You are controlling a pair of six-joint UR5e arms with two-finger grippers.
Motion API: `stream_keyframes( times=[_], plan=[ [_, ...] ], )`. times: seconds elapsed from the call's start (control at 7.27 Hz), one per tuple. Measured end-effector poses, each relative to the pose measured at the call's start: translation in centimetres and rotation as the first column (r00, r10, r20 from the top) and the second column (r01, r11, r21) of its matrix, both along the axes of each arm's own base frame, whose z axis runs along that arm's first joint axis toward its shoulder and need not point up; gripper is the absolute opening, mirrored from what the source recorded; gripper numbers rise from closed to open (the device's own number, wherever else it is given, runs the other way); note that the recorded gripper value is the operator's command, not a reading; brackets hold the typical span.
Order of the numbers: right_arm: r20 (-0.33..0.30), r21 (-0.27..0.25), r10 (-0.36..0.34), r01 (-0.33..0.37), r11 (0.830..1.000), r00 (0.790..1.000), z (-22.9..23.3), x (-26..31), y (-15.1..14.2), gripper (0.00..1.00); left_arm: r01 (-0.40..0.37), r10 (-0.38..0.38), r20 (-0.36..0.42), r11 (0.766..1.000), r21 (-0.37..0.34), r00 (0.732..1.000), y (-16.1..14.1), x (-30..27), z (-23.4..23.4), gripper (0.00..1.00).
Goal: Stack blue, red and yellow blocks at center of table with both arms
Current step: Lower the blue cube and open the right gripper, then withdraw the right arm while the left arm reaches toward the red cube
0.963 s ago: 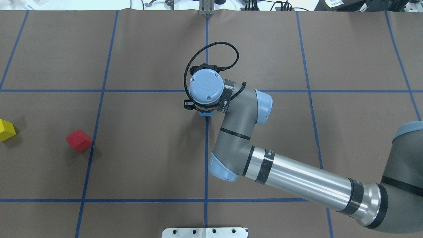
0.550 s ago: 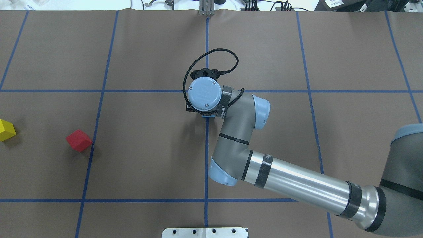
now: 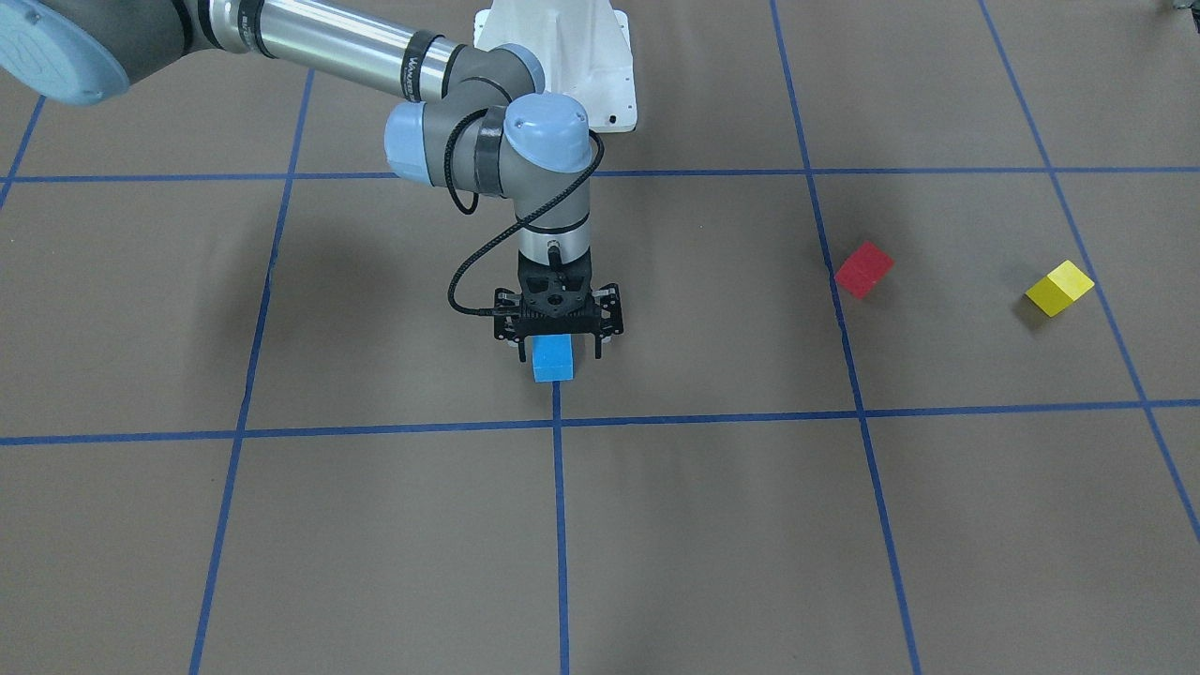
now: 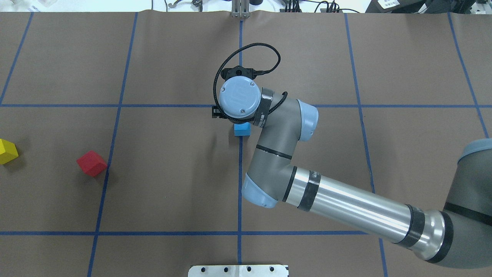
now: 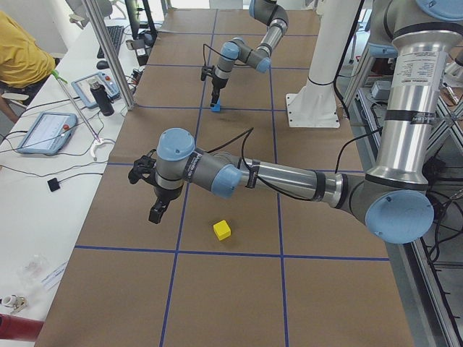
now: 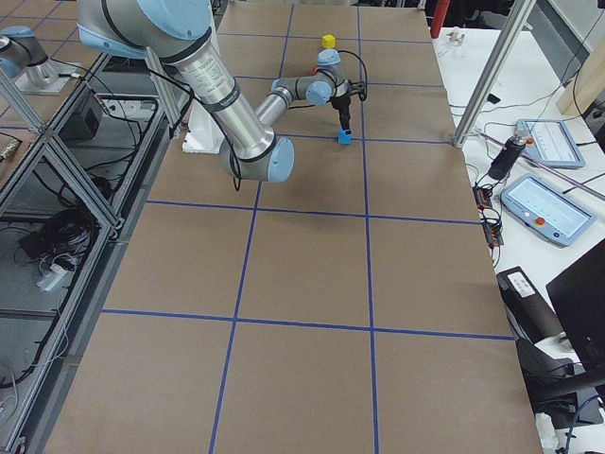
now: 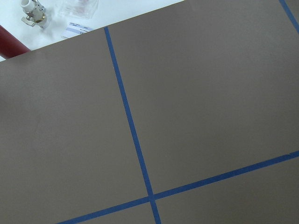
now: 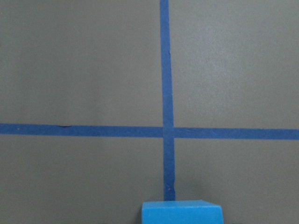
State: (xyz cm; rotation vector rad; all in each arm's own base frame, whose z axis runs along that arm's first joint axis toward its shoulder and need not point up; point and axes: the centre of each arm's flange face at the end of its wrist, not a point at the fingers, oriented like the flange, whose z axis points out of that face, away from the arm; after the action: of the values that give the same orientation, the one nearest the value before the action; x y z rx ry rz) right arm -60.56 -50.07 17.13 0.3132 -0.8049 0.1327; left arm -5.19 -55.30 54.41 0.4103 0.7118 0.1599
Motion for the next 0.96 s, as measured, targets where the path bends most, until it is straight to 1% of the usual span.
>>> stream_keyframes(
  times=[0.14, 0.28, 0.41, 0.55, 0.83, 0.96],
  plan=[
    [0.029, -0.008, -0.021, 0.021, 1.0, 0.999, -0.6, 3.5, -2.8, 0.99, 0.008, -0.008, -0.004, 1.0, 0.0, 1.0, 0.0, 0.0, -0.2, 1.0],
    [0.04, -0.004, -0.047, 0.047, 0.999, 0.998, -0.4, 7.2, -5.8, 0.99, 0.019, -0.019, -0.012, 1.0, 0.014, 1.0, -0.1, 0.1, -0.7, 1.0],
    [0.047, 0.002, -0.078, 0.078, 0.997, 0.996, 0.4, 11.2, -8.4, 0.99, 0.021, -0.02, -0.025, 0.998, 0.063, 0.999, 0.0, 1.0, -1.2, 1.0],
    [0.051, 0.016, -0.111, 0.11, 0.994, 0.993, 2.2, 15.6, -10.4, 0.99, 0.009, -0.004, -0.05, 0.995, 0.1, 0.999, 0.1, 3.6, -1.9, 1.0],
    [0.023, 0.062, -0.176, 0.175, 0.983, 0.984, 8.0, 24.7, -12.3, 0.99, -0.061, 0.075, -0.11, 0.99, 0.126, 0.991, 0.1, 12.2, -4.7, 1.0],
    [0.001, 0.085, -0.208, 0.207, 0.975, 0.978, 11.2, 28.9, -12.5, 0.99, -0.09, 0.111, -0.143, 0.985, 0.148, 0.983, 0.9, 17.0, -6.3, 1.0]
  ],
)
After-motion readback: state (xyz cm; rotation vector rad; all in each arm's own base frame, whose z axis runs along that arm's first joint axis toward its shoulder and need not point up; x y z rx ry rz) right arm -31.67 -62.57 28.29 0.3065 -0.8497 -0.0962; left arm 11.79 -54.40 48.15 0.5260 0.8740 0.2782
